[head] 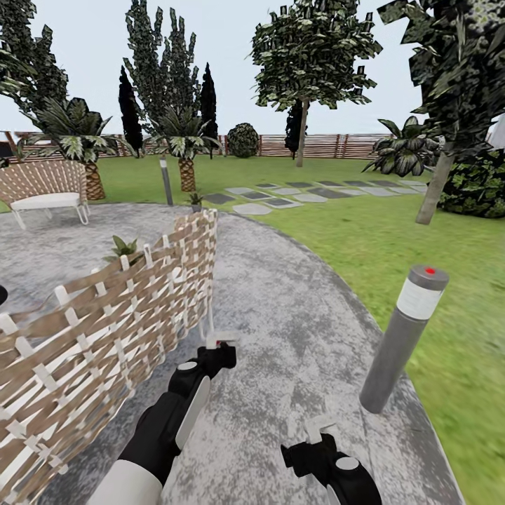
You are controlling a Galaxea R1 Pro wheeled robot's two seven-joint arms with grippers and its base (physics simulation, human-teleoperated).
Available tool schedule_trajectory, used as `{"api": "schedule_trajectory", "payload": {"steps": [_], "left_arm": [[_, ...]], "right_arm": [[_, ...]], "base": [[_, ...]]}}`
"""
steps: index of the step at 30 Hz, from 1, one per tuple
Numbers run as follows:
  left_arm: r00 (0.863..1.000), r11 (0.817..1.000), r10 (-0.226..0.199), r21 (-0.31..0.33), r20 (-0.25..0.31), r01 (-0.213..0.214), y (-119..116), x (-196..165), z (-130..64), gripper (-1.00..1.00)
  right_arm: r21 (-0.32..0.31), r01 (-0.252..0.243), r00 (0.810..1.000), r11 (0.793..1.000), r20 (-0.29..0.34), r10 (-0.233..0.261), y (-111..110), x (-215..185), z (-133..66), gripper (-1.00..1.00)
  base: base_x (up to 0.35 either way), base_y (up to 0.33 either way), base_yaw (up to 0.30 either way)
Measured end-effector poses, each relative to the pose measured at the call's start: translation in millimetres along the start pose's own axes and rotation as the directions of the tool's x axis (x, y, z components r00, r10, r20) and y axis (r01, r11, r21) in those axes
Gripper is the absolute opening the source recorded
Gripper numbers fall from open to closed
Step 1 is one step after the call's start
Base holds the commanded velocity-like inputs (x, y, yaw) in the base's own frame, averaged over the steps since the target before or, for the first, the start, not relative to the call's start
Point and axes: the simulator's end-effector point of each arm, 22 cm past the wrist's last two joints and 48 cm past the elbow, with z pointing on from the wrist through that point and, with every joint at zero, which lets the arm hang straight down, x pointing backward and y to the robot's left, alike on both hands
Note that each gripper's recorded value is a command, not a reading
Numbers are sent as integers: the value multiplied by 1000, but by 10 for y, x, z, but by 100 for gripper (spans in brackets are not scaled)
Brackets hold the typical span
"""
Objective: Pick up the pesticide atomizer in the garden and spray insectifuge to fully cover both potted plants in the garden.
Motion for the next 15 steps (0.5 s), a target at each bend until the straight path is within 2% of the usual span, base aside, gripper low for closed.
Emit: {"api": "schedule_trajectory", "payload": {"steps": [6, 15], "left_arm": [[1000, 1000, 1, 1, -1, -1, -5, 2, 0, -100], [1000, 1000, 1, 1, -1, -1, -5, 4, 1, -100]], "right_arm": [[1, -1, 1000, 1000, 0, 1, -3, -1, 0, 100], [-1, 0, 1000, 1000, 2, 0, 4, -10, -4, 100]], "base": [[88, 0, 0], [15, 0, 0]]}}
